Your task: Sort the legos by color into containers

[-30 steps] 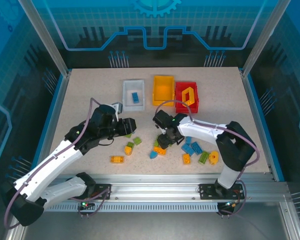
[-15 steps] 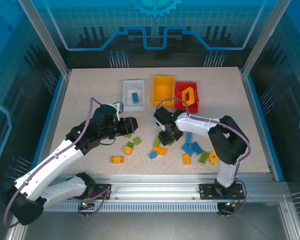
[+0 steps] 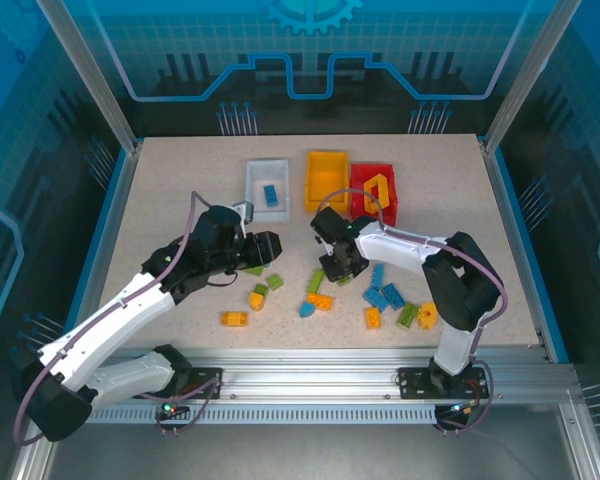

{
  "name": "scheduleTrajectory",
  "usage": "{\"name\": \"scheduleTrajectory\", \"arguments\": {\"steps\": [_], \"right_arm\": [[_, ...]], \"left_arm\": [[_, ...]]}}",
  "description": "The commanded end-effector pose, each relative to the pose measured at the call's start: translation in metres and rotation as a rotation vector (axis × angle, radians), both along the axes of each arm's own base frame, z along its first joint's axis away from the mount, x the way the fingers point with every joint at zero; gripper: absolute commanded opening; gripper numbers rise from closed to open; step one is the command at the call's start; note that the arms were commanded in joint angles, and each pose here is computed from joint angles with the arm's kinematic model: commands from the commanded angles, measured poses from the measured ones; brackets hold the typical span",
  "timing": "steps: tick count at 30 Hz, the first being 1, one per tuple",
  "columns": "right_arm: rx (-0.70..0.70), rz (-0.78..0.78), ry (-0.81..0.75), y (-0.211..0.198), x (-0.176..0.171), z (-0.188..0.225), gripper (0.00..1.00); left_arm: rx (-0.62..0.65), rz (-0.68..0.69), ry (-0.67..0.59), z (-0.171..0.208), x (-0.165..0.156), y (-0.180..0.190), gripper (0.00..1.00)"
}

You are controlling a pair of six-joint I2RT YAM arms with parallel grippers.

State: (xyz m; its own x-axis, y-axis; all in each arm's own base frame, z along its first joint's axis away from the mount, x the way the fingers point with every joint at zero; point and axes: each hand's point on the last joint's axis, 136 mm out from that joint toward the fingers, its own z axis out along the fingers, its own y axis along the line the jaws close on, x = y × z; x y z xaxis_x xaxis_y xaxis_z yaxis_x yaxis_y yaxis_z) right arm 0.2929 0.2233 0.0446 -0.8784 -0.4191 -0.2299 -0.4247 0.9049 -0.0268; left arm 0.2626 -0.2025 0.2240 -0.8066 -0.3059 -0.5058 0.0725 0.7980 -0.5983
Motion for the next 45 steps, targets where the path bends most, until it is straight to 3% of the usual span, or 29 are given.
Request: {"name": "scheduleTrajectory", "arguments": {"steps": [1, 5, 14, 19, 24, 33, 39, 45], "right_arm": [[0.087, -0.095, -0.125, 0.005, 0.039, 0.051, 0.32], [0.144, -0.185, -0.171, 0.013, 0.085, 0.074, 0.31], [0.179, -0.329, -0.232, 0.02, 0.19, 0.081, 0.31], [0.152, -0.394, -0.19, 0.014, 0.222, 0.048, 0.31], [0.185, -0.401, -0.206, 0.014, 0.242, 0.042, 0.33], [0.226, -0.363, -0.226, 0.021, 0.243, 0.065, 0.53], [0.278, -0.307, -0.33, 0.034, 0.227, 0.129, 0.51], [0.367, -0.156, -0.431, 0.065, 0.164, 0.175, 0.51]], "left_arm": [[-0.013, 0.003, -0.076, 0.029, 0.017, -0.009, 0.51], [0.003, 0.016, -0.097, 0.038, 0.041, -0.015, 0.51], [-0.013, 0.069, -0.094, 0.039, 0.095, -0.013, 0.51], [-0.013, 0.064, -0.081, 0.03, 0.11, -0.018, 0.51], [-0.02, 0.054, -0.073, 0.025, 0.114, -0.023, 0.51], [0.054, 0.095, 0.0, -0.001, 0.103, -0.007, 0.51], [0.203, 0.136, 0.118, -0.036, 0.077, 0.024, 0.52], [0.284, 0.191, 0.286, -0.087, 0.05, 0.053, 0.57]]}}
